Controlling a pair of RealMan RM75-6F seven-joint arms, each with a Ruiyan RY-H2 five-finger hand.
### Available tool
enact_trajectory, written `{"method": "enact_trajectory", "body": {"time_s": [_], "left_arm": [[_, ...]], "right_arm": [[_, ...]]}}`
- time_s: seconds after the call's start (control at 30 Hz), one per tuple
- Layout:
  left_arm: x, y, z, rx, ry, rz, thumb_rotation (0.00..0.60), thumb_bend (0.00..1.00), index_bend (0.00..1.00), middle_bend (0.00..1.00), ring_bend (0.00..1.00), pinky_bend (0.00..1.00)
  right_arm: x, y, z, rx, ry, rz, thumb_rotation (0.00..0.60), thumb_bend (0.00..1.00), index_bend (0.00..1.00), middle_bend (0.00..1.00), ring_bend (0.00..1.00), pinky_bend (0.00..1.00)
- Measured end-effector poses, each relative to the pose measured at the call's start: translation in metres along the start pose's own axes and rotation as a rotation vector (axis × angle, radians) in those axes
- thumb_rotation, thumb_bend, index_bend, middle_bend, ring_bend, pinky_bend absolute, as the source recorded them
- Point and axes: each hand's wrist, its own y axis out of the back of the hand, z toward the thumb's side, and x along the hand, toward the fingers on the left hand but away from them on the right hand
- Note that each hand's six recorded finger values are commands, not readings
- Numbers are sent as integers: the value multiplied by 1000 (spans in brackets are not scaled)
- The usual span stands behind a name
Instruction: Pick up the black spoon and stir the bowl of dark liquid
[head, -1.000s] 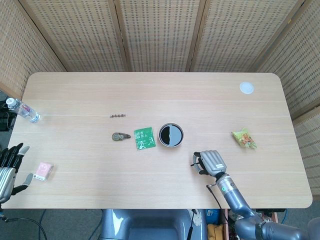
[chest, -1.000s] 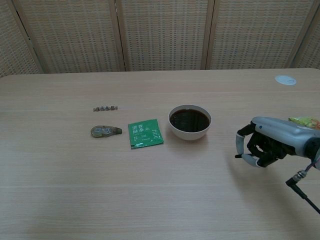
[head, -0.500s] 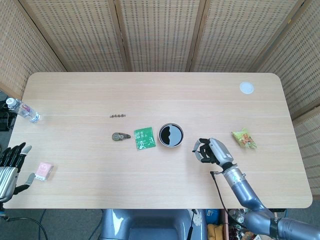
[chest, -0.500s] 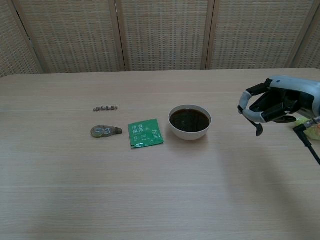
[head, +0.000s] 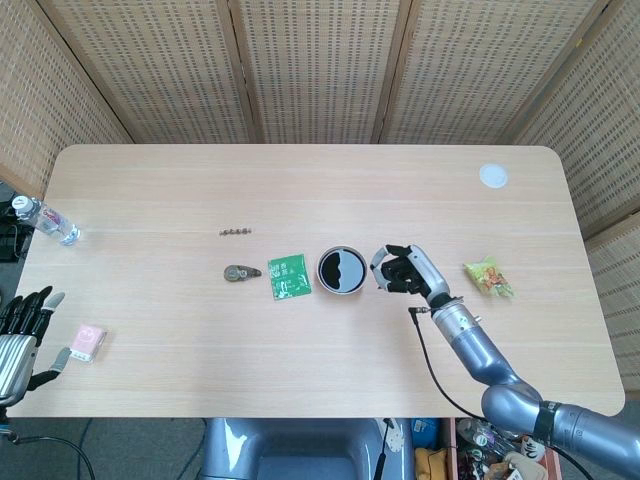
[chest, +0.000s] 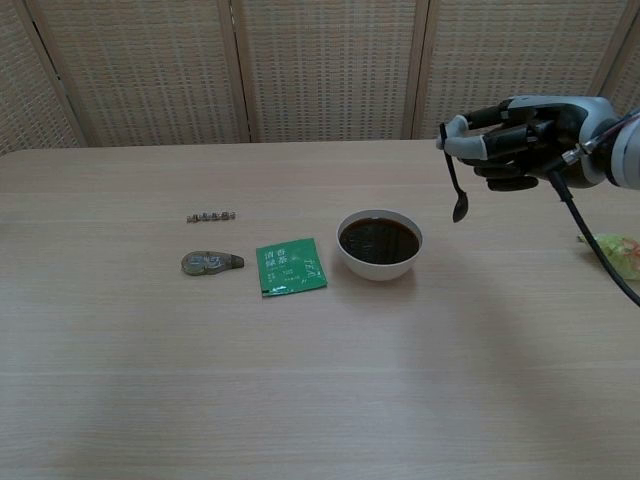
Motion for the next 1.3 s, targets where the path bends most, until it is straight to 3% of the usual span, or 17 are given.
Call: {"method": "enact_trajectory", "body": {"time_s": [0.47, 0.9, 1.3], "left_arm": [[-1, -4, -5, 0, 16, -11, 600, 391, 0, 0, 0, 0], [-3, -8, -9, -1, 29, -23, 600, 392, 0, 0, 0, 0], [-4, -10, -13, -2, 42, -30, 600, 391, 0, 0, 0, 0]], "right_arm": [[-46, -23, 7, -93, -36, 10, 600, 646, 701, 919, 923, 1000], [-79, -46, 3, -29, -43, -52, 600, 647, 707, 919, 923, 1000], [-97, -62, -21, 89, -98, -65, 600, 647, 707, 918, 923, 1000]]}}
